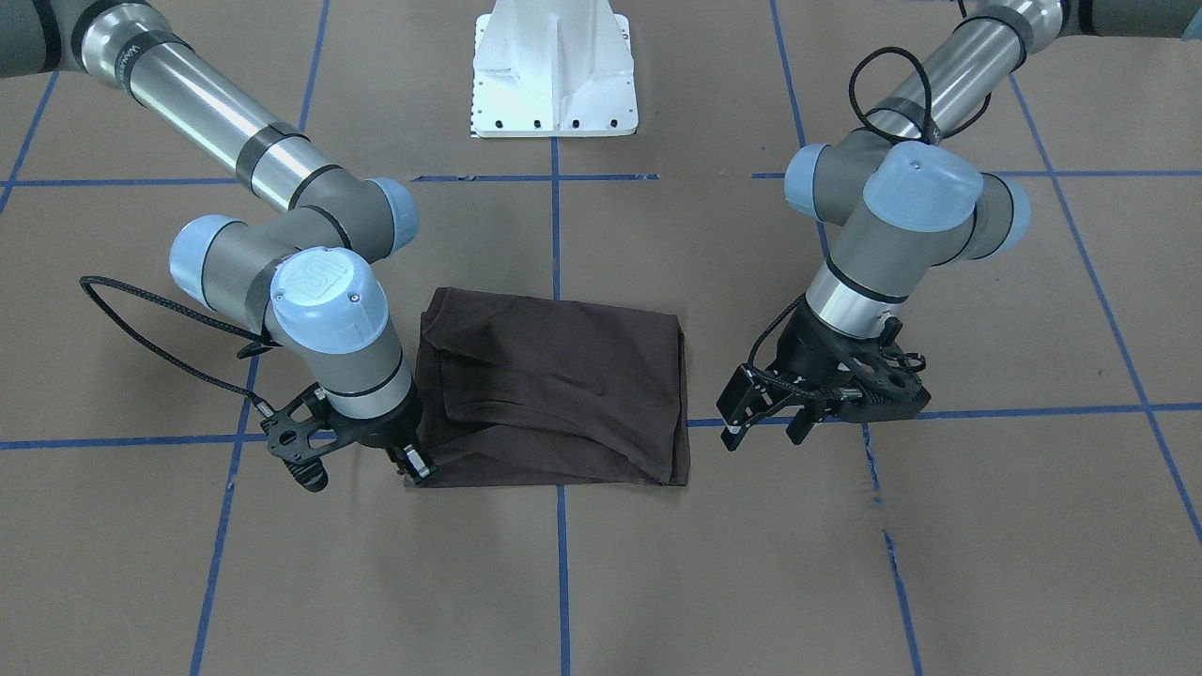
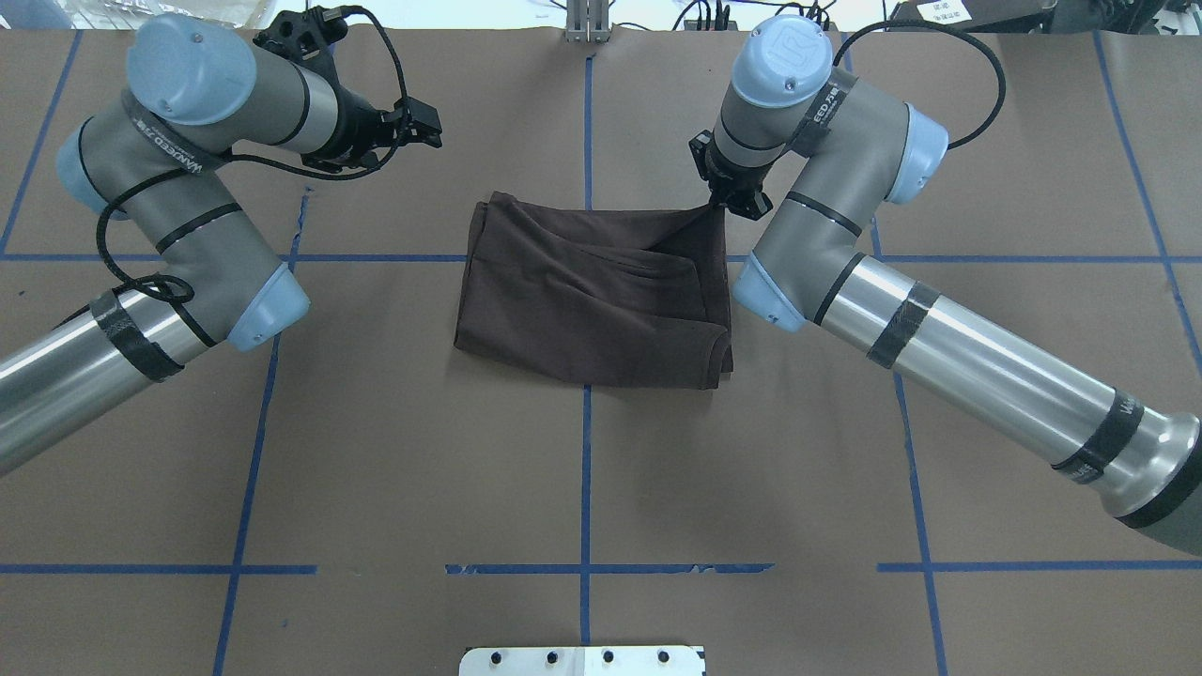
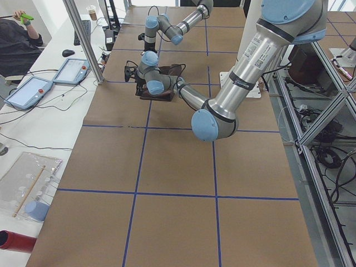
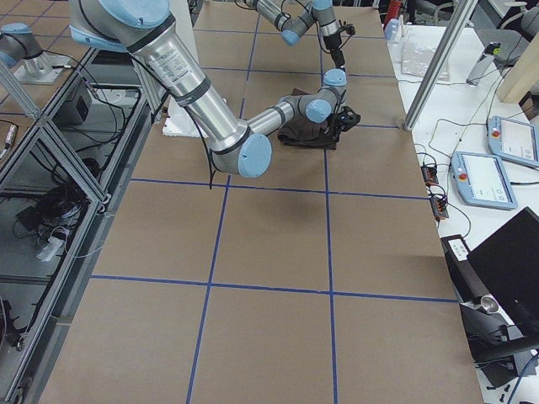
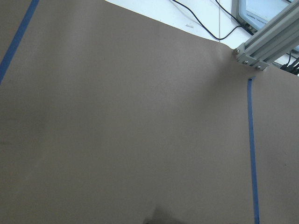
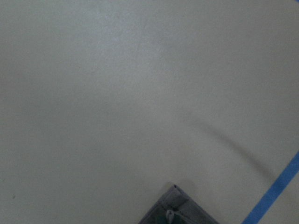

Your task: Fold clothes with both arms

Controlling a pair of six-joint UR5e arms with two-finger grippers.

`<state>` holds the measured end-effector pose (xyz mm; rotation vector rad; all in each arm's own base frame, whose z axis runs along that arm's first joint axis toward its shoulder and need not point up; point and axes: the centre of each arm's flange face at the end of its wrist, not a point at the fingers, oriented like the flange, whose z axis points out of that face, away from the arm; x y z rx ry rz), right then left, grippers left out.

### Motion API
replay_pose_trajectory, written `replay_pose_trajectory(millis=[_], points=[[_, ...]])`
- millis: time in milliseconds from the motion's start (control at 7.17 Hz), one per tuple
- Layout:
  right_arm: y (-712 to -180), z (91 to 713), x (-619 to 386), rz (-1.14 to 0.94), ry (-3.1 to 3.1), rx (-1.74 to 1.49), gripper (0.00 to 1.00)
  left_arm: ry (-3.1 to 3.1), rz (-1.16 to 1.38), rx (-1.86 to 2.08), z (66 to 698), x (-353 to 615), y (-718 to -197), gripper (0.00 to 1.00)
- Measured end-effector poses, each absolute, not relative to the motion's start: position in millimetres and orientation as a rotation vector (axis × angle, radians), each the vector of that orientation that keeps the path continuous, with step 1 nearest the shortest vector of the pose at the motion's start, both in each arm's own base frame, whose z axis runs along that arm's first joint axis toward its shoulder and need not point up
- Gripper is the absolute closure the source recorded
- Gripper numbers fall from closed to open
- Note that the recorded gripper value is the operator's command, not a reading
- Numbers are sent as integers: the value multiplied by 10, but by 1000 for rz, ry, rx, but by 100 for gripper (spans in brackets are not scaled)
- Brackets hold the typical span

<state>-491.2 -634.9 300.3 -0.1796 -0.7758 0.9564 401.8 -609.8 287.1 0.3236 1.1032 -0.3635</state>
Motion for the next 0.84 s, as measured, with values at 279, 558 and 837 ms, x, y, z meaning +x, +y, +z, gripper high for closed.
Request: replay_pose_trajectory(millis=[279, 558, 837], points=[[-6406, 3044, -4837, 967, -746, -178, 0, 1105, -363, 325, 2866, 4019, -6098, 8], [-6443, 2958, -4736, 911, -770, -152, 0, 1107, -361, 321, 2865, 4008, -6101, 8], [-6244, 2803, -4716, 768, -819, -107, 0, 1120, -347, 300, 2852, 3965, -6088, 9]])
